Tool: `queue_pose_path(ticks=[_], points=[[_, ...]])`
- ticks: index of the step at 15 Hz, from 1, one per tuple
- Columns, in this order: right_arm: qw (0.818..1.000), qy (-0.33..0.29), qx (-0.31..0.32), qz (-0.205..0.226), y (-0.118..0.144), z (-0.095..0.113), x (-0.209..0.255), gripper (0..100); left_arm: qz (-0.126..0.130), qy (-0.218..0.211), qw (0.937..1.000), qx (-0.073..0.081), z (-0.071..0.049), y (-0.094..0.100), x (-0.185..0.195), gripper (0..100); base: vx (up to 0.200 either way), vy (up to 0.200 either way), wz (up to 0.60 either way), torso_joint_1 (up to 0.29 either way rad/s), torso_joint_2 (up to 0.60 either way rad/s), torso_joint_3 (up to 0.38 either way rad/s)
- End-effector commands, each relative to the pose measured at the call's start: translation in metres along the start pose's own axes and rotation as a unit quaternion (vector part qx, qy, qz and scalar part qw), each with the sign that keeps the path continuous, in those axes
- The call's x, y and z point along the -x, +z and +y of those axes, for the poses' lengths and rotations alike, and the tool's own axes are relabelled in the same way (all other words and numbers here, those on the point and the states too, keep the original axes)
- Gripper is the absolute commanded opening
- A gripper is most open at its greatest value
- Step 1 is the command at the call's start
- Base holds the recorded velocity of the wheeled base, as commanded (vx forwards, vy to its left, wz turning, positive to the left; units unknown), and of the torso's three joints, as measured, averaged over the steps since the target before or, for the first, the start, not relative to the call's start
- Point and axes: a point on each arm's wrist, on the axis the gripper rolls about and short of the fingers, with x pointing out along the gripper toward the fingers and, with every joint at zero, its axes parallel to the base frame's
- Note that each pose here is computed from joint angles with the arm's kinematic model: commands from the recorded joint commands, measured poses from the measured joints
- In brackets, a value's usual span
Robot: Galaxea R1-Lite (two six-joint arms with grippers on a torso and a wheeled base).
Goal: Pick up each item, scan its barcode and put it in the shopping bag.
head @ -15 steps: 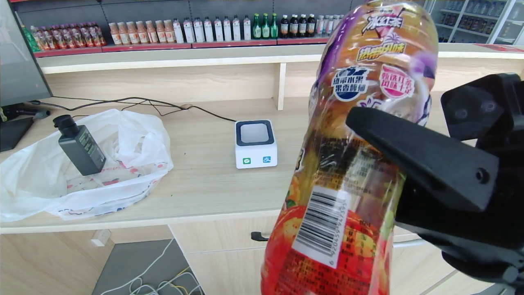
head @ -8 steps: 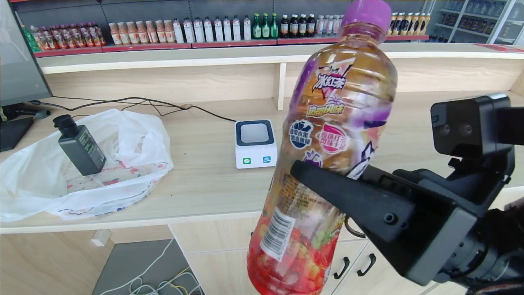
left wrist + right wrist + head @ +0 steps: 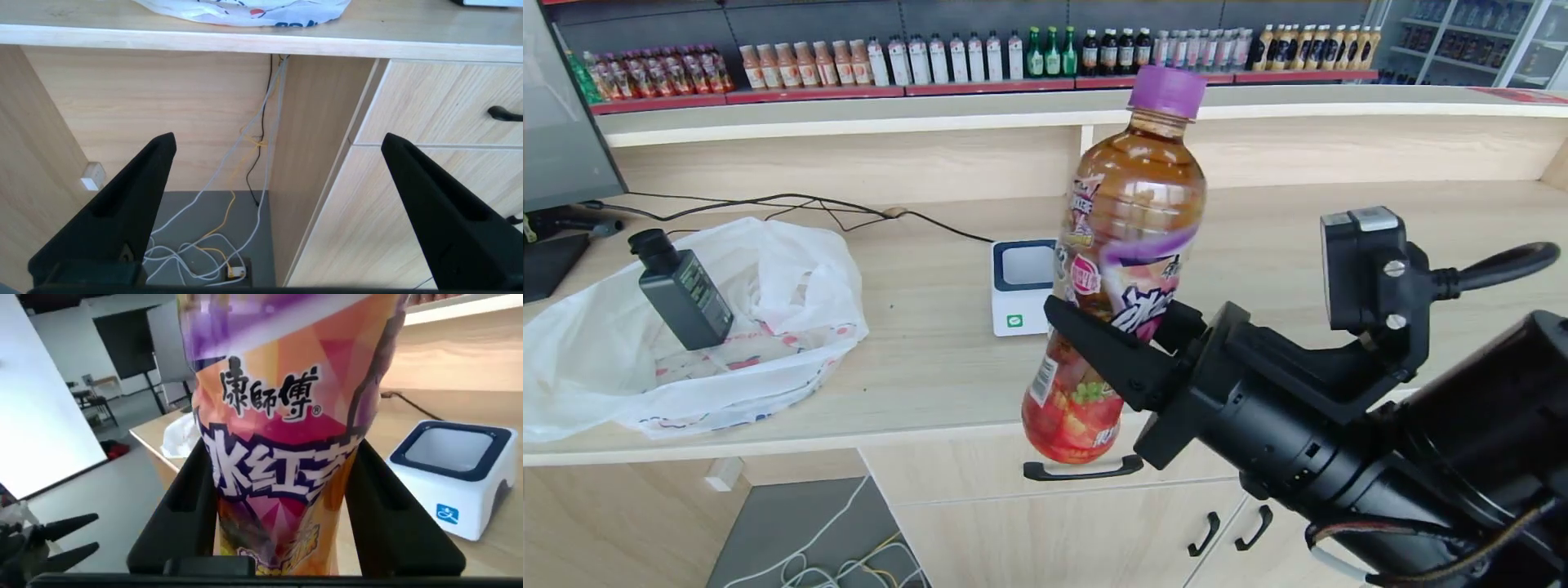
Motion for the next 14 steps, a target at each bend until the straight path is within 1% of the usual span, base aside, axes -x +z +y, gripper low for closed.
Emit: queue_pose_path(ticks=[1, 2, 3, 4, 5, 7, 8, 9, 13, 14], points=[[0.999, -0.022, 0.032, -0.01, 0.007, -0.005, -0.006, 0, 0.0, 0.0, 1.0, 0.0, 0.0, 0.0, 0.0, 100, 0.0, 0.0, 0.0, 0.0, 0.0, 0.0], [0.998, -0.035, 0.05, -0.007, 0.008, -0.008, -0.008, 0, 0.0, 0.0, 1.0, 0.0, 0.0, 0.0, 0.0, 100, 0.0, 0.0, 0.0, 0.0, 0.0, 0.0], [0.995, -0.054, 0.083, 0.0, 0.01, -0.011, -0.015, 0, 0.0, 0.0, 1.0, 0.0, 0.0, 0.0, 0.0, 100, 0.0, 0.0, 0.0, 0.0, 0.0, 0.0], [0.994, -0.064, 0.093, 0.001, 0.014, -0.013, -0.02, 0, 0.0, 0.0, 1.0, 0.0, 0.0, 0.0, 0.0, 100, 0.0, 0.0, 0.0, 0.0, 0.0, 0.0], [0.99, -0.094, 0.106, -0.003, 0.02, -0.015, -0.028, 0, 0.0, 0.0, 1.0, 0.0, 0.0, 0.0, 0.0, 100, 0.0, 0.0, 0.0, 0.0, 0.0, 0.0], [0.983, -0.142, 0.116, -0.031, 0.032, -0.019, -0.044, 0, 0.0, 0.0, 1.0, 0.0, 0.0, 0.0, 0.0, 100, 0.0, 0.0, 0.0, 0.0, 0.0, 0.0], [0.976, -0.173, 0.123, -0.046, 0.039, -0.022, -0.049, 0, 0.0, 0.0, 1.0, 0.0, 0.0, 0.0, 0.0, 100, 0.0, 0.0, 0.0, 0.0, 0.0, 0.0], [0.971, -0.195, 0.129, -0.048, 0.04, -0.026, -0.049, 0, 0.0, 0.0, 1.0, 0.0, 0.0, 0.0, 0.0, 100, 0.0, 0.0, 0.0, 0.0, 0.0, 0.0], [0.956, -0.239, 0.156, -0.062, 0.05, -0.051, -0.042, 0, 0.0, 0.0, 1.0, -0.001, 0.0, 0.0, 0.0, 100, 0.0, 0.0, 0.0, 0.0, 0.0, 0.0], [0.951, -0.253, 0.165, -0.065, 0.053, -0.064, -0.039, 0, 0.0, 0.0, 1.0, -0.001, 0.0, 0.0, 0.0, 100, 0.0, 0.0, 0.0, 0.0, 0.0, 0.0]])
